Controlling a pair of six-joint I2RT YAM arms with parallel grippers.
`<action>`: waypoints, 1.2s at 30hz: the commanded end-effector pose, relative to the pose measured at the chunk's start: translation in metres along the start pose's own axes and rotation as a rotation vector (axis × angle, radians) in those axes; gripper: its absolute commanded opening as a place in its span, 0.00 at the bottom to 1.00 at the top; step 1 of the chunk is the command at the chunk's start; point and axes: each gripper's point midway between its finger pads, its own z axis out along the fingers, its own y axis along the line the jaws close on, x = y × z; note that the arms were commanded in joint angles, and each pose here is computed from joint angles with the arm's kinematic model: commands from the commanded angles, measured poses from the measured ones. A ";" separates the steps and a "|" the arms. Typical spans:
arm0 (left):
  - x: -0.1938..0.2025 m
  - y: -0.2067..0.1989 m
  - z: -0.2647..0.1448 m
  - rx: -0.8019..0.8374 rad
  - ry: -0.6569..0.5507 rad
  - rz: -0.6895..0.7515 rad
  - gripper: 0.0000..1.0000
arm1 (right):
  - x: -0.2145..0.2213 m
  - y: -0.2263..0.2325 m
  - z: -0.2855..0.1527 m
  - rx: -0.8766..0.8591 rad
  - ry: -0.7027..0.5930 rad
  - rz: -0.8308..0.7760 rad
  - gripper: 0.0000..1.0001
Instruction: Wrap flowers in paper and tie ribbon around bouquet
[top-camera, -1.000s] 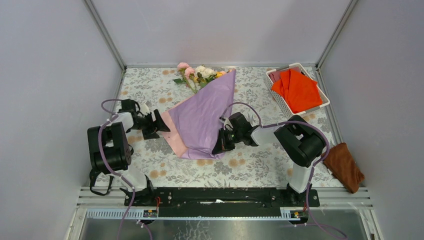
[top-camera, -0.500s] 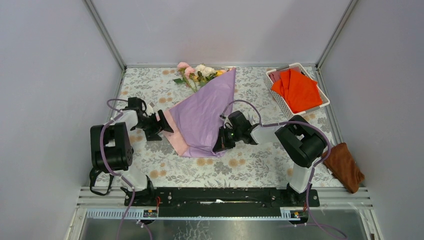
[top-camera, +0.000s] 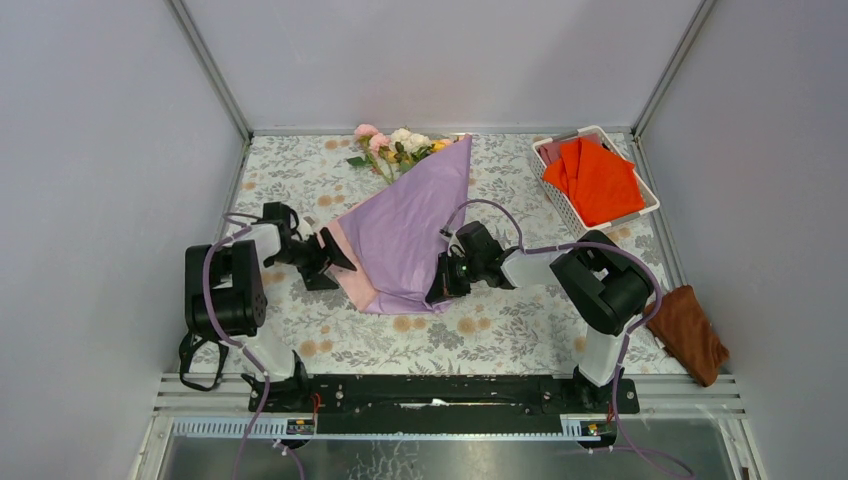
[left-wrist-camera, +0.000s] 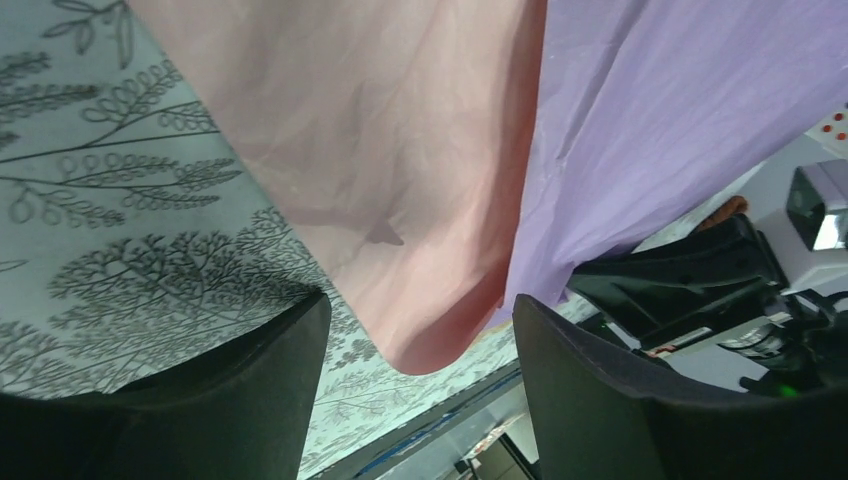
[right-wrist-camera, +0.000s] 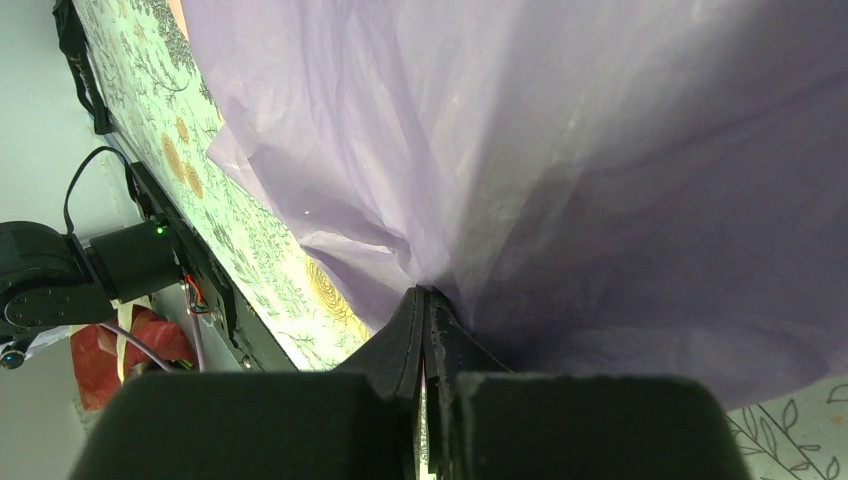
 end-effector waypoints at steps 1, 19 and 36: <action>0.004 0.032 0.026 -0.079 -0.002 0.004 0.75 | -0.002 -0.032 0.001 0.139 -0.027 0.001 0.00; -0.021 -0.032 -0.015 0.107 -0.168 0.222 0.00 | 0.010 -0.045 0.004 0.155 -0.010 0.006 0.00; 0.053 -0.235 0.003 0.359 -0.123 0.925 0.00 | 0.012 -0.052 0.017 0.127 -0.031 0.022 0.00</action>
